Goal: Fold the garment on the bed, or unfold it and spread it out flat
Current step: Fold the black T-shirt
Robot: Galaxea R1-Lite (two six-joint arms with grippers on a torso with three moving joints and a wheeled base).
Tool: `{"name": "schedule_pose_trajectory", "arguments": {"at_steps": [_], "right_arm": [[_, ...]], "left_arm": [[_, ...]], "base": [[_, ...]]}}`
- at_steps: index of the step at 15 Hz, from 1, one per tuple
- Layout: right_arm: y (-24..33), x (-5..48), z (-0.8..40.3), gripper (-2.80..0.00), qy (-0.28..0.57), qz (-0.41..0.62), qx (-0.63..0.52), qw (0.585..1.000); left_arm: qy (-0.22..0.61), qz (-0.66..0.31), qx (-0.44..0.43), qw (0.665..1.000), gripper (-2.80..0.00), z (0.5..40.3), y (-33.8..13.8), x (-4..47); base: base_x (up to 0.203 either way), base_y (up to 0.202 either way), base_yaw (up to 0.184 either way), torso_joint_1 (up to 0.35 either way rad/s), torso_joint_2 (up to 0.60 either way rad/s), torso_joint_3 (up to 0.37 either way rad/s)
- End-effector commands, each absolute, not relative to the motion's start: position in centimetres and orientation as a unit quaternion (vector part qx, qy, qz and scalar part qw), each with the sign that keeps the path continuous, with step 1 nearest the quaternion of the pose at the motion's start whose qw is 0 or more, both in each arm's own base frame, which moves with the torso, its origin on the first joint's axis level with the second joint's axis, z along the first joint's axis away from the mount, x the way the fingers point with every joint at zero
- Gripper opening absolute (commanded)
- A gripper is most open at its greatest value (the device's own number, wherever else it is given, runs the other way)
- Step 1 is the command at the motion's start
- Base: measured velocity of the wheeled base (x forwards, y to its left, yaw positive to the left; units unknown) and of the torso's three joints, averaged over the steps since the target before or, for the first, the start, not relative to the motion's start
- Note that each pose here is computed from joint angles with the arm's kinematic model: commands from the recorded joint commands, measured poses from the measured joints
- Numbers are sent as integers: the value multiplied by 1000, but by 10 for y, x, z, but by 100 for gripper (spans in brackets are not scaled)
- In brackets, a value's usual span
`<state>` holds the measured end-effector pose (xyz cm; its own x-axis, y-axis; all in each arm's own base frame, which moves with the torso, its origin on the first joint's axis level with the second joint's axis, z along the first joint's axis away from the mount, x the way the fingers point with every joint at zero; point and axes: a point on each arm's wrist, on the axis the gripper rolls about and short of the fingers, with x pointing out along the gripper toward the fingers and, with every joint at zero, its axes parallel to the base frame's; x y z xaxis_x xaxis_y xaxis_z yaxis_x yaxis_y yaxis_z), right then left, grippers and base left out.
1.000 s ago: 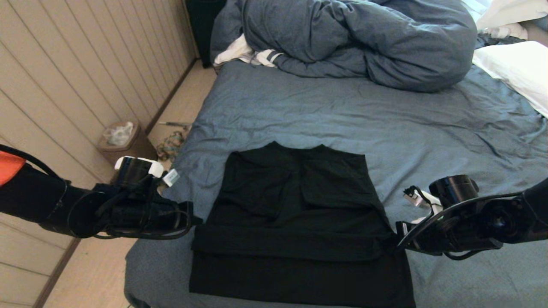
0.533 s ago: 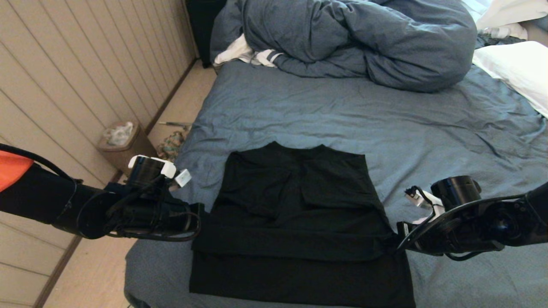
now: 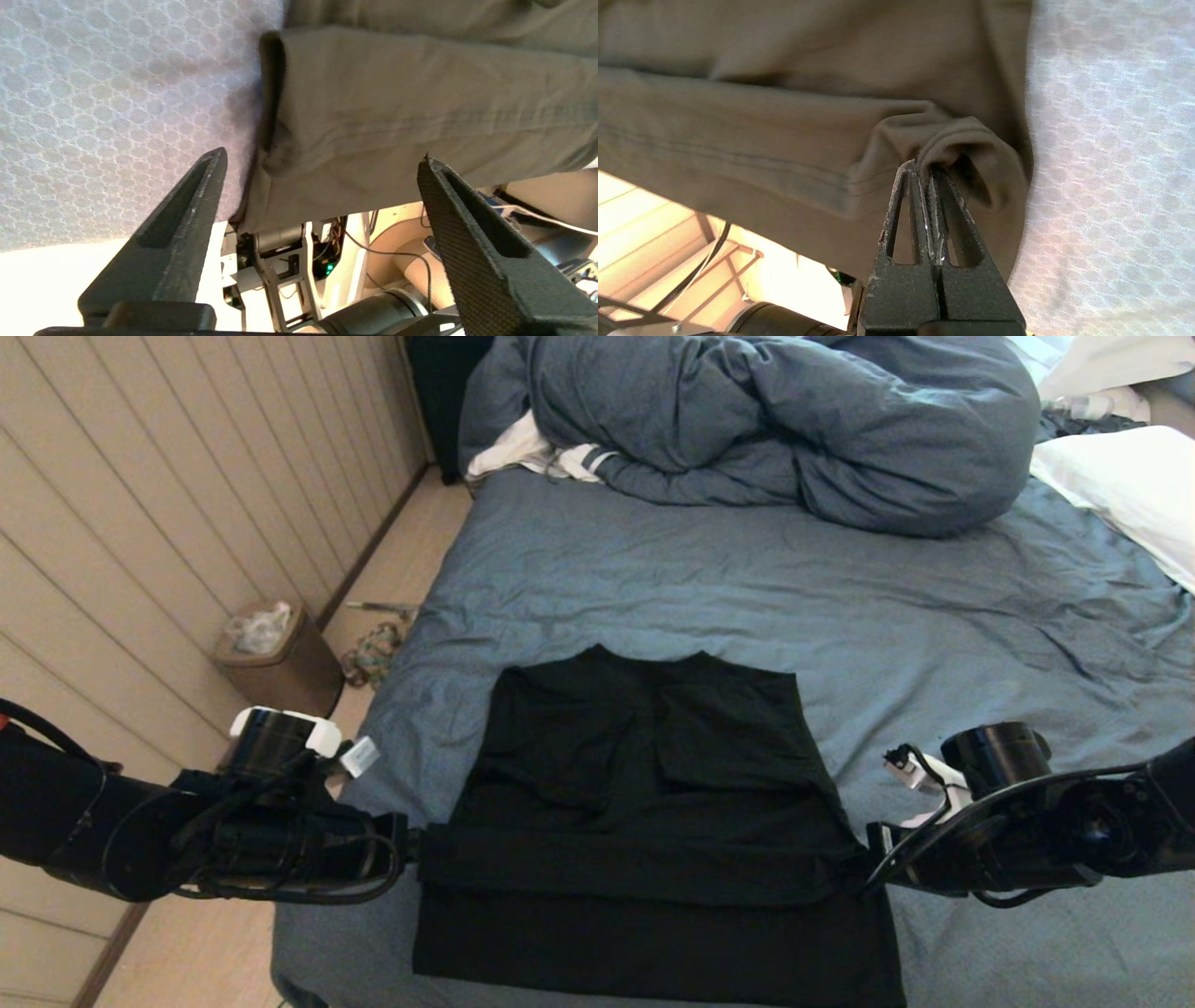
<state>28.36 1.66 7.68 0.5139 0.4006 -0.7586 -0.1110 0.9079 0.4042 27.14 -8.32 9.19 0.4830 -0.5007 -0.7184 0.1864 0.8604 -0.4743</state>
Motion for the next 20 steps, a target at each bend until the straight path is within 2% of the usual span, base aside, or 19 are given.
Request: {"name": "schedule_pose_trajectory", "arguments": {"at_steps": [1,6,10,20], "right_arm": [[17,283,77,-280,470,151,155,856],[17,279,75,-280,471,152,155,855],[18,278,74,-280,470,154,154,856],[17,277,73,-280,467,152,154,857]], "left_arm": [[465,-206,-171,844,0,92,-84,274],[484,-242,-169,824,0,79,-100,276],[464,-256,-170,831,0,83,-105,276],[454,-293,-173,823,0,92,-125,282]], "base": [[0,0,0,0,0,0],[0,0,0,0,0,0],[0,0,0,0,0,0],[0,0,0,0,0,0]]}}
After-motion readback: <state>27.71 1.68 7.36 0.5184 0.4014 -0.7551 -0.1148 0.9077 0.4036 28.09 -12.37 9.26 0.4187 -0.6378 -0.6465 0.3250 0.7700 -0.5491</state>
